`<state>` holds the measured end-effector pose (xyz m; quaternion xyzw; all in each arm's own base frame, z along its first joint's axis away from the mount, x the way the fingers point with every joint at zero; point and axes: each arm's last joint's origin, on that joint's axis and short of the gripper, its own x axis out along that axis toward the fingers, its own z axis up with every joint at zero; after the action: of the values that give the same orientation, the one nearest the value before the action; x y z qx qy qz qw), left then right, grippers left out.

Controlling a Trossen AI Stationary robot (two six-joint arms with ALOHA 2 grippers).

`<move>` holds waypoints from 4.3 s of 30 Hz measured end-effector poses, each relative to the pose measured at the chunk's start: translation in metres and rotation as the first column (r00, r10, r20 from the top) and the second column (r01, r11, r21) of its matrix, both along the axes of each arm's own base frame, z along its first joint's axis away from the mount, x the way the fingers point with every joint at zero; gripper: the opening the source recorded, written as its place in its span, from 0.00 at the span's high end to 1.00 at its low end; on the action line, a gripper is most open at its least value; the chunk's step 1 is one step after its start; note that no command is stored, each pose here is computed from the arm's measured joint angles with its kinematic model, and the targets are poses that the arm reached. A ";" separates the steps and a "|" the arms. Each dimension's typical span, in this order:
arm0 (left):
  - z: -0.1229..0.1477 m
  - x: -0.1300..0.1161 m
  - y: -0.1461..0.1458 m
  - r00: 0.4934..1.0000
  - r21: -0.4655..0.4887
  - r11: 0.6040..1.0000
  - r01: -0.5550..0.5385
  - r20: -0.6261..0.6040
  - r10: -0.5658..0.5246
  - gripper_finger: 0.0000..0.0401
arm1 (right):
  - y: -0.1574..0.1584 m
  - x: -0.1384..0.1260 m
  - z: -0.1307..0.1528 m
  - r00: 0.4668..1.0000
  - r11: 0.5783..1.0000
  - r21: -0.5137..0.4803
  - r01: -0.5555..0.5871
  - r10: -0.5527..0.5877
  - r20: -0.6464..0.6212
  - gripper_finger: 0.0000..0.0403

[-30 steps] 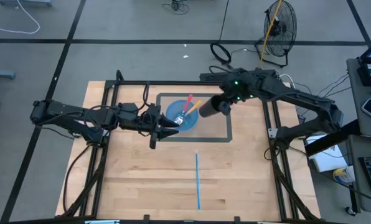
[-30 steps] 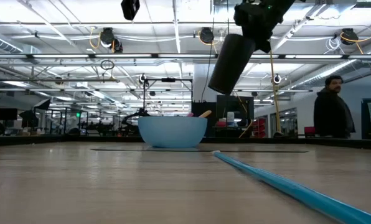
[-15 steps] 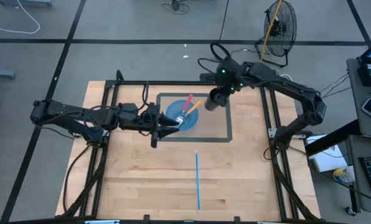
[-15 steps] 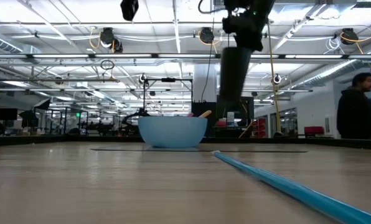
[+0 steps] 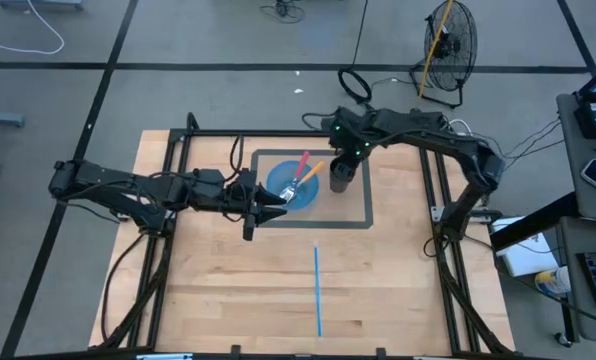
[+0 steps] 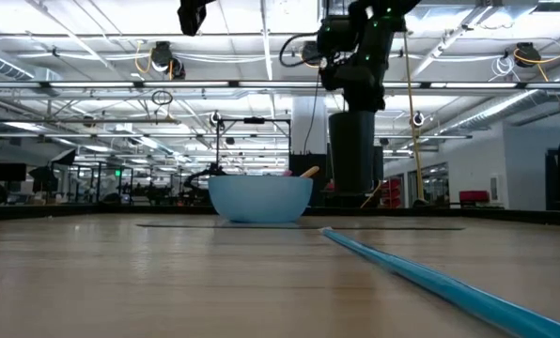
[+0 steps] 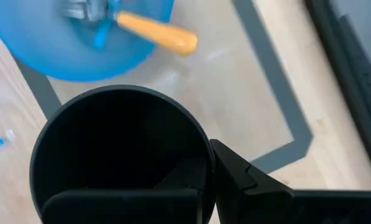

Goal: Pick & Place Utensil
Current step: Put the black cup on the right side of the blue bowl, then put the blue straw into the black cup

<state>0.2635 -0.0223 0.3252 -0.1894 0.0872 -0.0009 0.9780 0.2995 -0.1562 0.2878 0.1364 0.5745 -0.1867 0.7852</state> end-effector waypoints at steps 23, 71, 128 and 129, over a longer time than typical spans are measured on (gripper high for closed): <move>-0.004 -0.001 0.000 0.999 0.009 1.000 0.002 -0.042 -0.002 0.62 | -0.008 0.024 -0.033 0.999 0.999 0.009 -0.037 0.037 -0.023 0.99; -0.006 -0.002 -0.004 0.998 -0.007 1.000 0.013 -0.064 -0.014 0.62 | -0.006 0.022 -0.052 0.999 0.999 0.047 -0.005 0.007 -0.035 0.99; -0.007 -0.002 -0.003 0.997 0.012 0.999 -0.035 -0.069 0.035 0.62 | 0.009 -0.004 -0.011 0.995 0.999 0.035 -0.040 0.036 0.092 0.53; -0.007 -0.002 -0.003 0.997 0.012 0.999 -0.035 -0.069 0.036 0.62 | 0.010 -0.005 -0.009 0.994 0.999 0.031 -0.039 0.036 0.099 0.52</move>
<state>0.2619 -0.0251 0.3185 -0.1855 0.1176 0.0234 0.9753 0.2942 -0.1465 0.2785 0.1475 0.5407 -0.1553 0.8135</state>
